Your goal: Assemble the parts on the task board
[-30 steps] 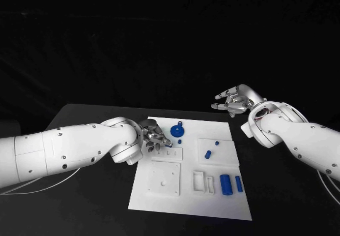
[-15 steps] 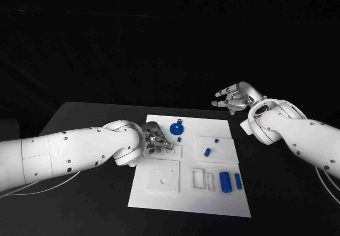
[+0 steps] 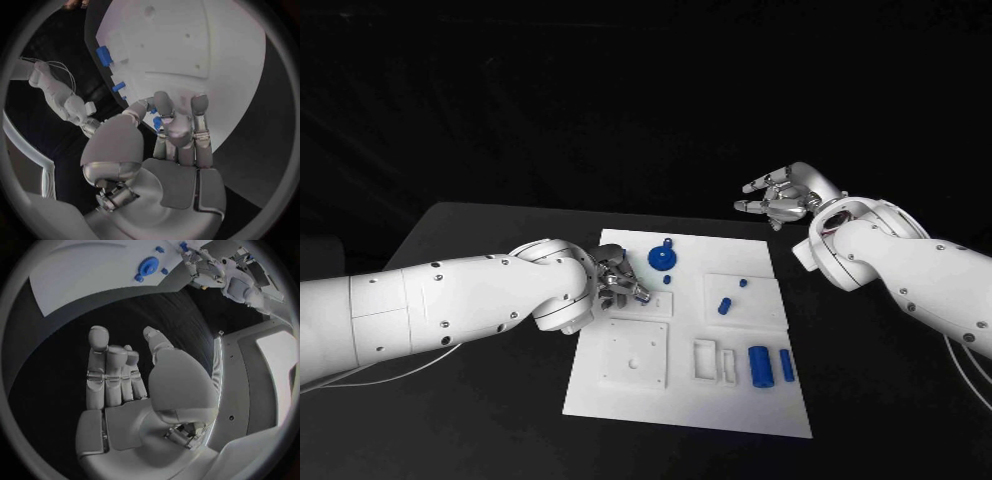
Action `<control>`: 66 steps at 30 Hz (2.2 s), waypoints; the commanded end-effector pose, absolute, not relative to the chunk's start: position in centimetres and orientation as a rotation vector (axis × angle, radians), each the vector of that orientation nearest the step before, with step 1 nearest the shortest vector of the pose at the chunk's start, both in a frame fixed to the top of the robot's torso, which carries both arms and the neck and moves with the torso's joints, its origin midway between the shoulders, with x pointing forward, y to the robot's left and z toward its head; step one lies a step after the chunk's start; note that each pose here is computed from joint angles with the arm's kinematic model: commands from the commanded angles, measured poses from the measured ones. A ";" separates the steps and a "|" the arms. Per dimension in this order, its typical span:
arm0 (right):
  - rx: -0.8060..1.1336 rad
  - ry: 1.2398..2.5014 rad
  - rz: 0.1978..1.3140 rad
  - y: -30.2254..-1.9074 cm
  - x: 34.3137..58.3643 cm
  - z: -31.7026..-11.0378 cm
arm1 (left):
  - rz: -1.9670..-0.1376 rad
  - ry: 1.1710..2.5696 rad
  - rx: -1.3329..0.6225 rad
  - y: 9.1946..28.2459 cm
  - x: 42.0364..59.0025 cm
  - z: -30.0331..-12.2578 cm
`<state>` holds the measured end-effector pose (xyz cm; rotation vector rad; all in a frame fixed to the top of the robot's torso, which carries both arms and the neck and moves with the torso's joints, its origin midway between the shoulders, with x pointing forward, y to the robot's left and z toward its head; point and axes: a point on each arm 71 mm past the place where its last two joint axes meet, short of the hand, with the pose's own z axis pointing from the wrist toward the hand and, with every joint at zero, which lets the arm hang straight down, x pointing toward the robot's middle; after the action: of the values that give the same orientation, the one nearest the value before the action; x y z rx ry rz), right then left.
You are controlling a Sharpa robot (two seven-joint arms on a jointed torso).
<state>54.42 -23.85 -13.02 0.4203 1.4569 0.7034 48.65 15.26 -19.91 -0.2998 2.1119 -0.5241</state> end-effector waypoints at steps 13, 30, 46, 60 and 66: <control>0.424 1.470 0.704 -23.8 54.5 -13.1 | -0.481 2.157 -0.248 15.2 48.5 -20.2; 0.428 1.493 0.705 -23.6 54.5 -13.3 | -0.452 2.173 -0.231 15.3 48.6 -20.4; 0.431 1.494 0.703 -23.5 54.5 -13.3 | -0.431 2.204 -0.206 15.4 48.4 -20.6; 0.432 1.493 0.705 -23.4 54.6 -13.3 | -0.434 2.215 -0.186 14.9 48.5 -20.6; 0.433 1.494 0.703 -23.5 54.6 -13.4 | -0.437 2.223 -0.174 14.6 48.6 -20.7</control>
<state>54.58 -23.55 -13.34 0.4405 1.4851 0.7003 48.93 14.77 -19.95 -0.2020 2.1754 -0.4630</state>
